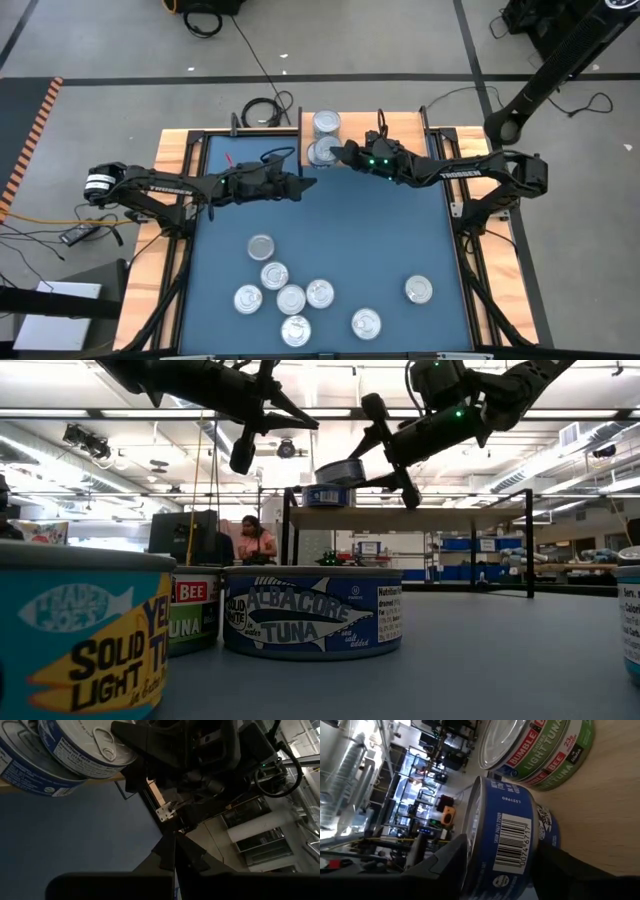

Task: Stack canned seafood by type on shelf
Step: Stack the blue tuna can on top of the blue tuna can on the shelf

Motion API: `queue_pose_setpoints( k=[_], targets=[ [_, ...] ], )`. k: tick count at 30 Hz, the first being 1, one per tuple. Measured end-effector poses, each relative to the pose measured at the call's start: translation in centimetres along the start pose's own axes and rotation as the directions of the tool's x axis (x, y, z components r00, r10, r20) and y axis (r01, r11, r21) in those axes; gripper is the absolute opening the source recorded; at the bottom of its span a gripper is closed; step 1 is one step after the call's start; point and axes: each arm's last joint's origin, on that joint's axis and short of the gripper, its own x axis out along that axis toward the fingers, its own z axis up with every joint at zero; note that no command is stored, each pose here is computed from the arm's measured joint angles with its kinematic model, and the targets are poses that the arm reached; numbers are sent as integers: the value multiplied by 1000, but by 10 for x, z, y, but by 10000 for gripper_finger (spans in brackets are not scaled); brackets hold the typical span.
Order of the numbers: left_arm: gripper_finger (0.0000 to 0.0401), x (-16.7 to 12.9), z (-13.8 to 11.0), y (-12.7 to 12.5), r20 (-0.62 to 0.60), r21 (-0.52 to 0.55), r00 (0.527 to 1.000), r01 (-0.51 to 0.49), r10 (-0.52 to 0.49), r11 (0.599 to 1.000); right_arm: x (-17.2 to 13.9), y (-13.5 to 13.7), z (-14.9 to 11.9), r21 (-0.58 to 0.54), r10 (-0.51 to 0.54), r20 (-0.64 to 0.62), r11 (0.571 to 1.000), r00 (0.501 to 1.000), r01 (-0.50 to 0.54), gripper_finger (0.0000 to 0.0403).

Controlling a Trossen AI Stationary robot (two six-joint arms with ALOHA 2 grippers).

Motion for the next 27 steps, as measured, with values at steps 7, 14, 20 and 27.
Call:
queue_pose_setpoints(
  k=[7, 14, 20, 27],
  targets=[
    [5, 2, -1, 2, 6, 3, 1000, -20, 20, 1000, 2, 5, 1, -58, -29, -18, 998, 999, 28, 200],
    [5, 3, 3, 5, 41, 1, 998, -37, 37, 999, 4, 29, 12, -206, -132, -47, 971, 990, 119, 199],
    [5, 3, 3, 4, 37, 3, 999, -35, 35, 999, 5, 35, 13, -187, -101, -89, 979, 991, 83, 199],
    [5, 3, 3, 4, 38, 18, 999, -37, 36, 999, 5, 36, 12, -158, -87, -117, 985, 989, 68, 190]
  ],
)
